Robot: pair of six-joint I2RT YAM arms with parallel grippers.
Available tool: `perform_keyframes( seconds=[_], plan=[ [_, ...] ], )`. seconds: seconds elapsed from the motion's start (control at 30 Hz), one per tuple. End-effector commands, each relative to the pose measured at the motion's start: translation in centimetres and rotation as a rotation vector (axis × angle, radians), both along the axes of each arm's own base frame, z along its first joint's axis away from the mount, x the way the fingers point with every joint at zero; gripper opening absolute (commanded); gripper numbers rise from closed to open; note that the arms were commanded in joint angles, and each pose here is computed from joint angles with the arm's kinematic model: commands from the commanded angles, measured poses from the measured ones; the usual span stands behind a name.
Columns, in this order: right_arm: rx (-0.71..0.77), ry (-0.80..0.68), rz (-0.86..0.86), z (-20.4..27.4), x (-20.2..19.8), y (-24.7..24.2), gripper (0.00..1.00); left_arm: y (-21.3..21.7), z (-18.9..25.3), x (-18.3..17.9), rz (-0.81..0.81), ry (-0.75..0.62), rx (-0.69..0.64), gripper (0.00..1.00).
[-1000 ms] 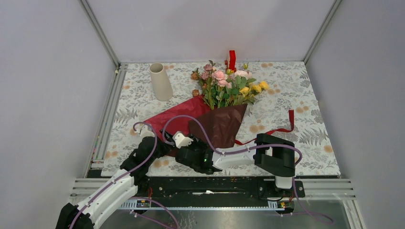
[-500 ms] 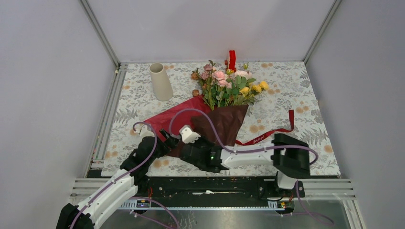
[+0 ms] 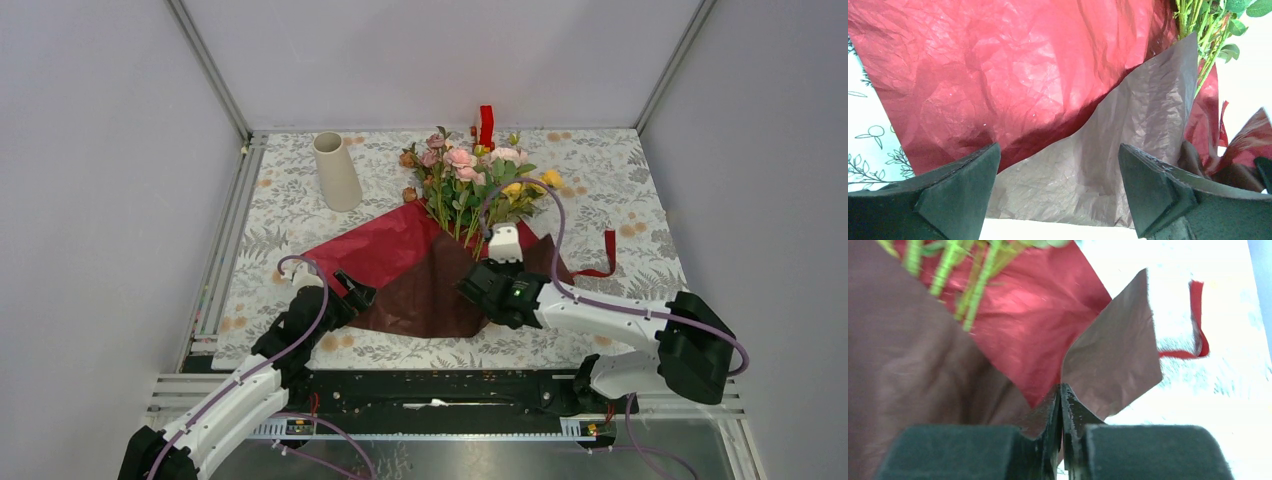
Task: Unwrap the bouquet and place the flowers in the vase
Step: Unfold the wrapping paper at the center of the board.
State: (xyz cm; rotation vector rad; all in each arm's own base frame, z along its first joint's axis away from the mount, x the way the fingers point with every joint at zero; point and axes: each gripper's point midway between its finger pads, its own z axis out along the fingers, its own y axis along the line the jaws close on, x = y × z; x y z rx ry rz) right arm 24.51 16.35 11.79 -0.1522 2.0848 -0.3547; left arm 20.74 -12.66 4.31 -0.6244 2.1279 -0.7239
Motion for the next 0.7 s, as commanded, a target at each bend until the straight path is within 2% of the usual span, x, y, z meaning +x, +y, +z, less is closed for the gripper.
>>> perform_keyframes(
  seconds=[0.0, 0.07, 0.13, 0.2, 0.3, 0.53, 0.67],
  plan=[
    [0.09, -0.014, -0.179, -0.6, -1.4, -3.8, 0.21, -0.2, 0.4, 0.3, -0.01, -0.022, -0.012, 0.99],
    [0.091, -0.019, -0.199, -0.3, -1.8, -4.7, 0.36, -0.2, 0.4, 0.3, -0.012, -0.023, -0.011, 0.99],
    [0.095, -0.033, -0.214, 0.4, -2.0, -5.4, 0.57, -0.3, 0.5, 0.3, -0.015, -0.027, -0.012, 0.99],
    [0.098, -0.059, -0.231, 1.5, -2.2, -6.3, 0.73, -0.4, 0.6, 0.3, -0.02, -0.029, -0.012, 0.99],
    [0.113, -0.104, -0.242, 3.7, -2.4, -7.4, 0.84, -0.3, 1.0, 0.4, -0.023, -0.037, -0.008, 0.99],
    [0.206, -0.212, -0.216, 9.1, -3.1, -9.6, 0.99, -0.1, 2.2, 0.6, -0.03, -0.063, 0.005, 0.99],
    [0.273, -0.2, -0.089, 10.7, -3.3, -8.4, 1.0, 0.1, 3.6, 0.7, -0.035, -0.087, 0.022, 0.99]
  ],
)
